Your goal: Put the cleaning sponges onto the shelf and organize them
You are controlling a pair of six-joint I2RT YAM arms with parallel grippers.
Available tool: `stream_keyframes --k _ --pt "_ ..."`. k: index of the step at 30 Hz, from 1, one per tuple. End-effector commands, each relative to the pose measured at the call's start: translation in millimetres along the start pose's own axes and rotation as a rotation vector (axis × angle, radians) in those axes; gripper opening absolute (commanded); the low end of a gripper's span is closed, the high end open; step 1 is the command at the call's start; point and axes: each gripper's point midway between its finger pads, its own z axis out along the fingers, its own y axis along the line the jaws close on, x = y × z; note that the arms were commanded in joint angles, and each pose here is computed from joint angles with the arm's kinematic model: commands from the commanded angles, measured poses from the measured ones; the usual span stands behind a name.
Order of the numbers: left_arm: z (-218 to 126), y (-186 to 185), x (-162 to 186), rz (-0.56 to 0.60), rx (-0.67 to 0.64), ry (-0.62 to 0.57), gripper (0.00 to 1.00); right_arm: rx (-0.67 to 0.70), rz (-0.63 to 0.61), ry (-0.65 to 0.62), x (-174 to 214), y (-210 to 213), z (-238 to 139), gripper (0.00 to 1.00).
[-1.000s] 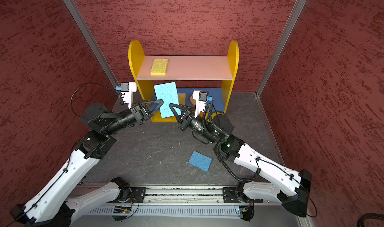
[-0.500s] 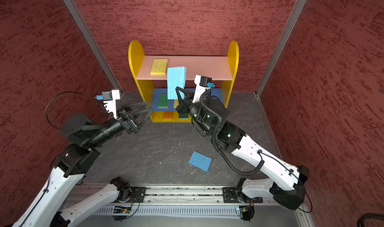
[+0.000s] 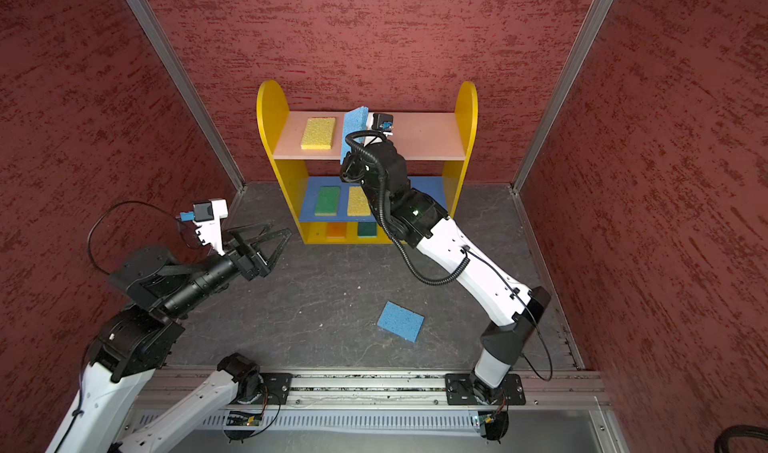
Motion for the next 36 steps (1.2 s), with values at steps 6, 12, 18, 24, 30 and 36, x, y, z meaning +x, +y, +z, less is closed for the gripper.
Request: stream_keyframes --k 6,12,18,24,30,36 --pt "-6.2 21.6 15.2 0.008 -0.087 0.049 1.00 -0.085 0.062 0.159 9.0 -9.9 42.4 0.00" --pt "-2.0 27.9 20.9 -0.013 -0.091 0.065 1.00 -0.093 0.122 0.191 13.2 -25.9 58.6 0.00" --pt "4.3 32.1 22.2 -0.044 -0.087 0.075 1.00 -0.079 0.136 0.221 23.8 -38.1 69.4 0.00" --pt "10.1 36.3 25.5 -0.071 -0.083 0.095 1.00 -0.043 0.120 0.239 32.2 -55.2 79.2 0.00" --pt "14.8 42.2 28.0 -0.095 -0.081 0.095 1.00 -0.022 0.096 0.262 42.3 -64.4 85.3 0.09" --pt "21.8 42.1 28.5 -0.141 -0.040 0.106 1.00 0.007 0.087 0.253 42.3 -72.4 88.3 0.27"
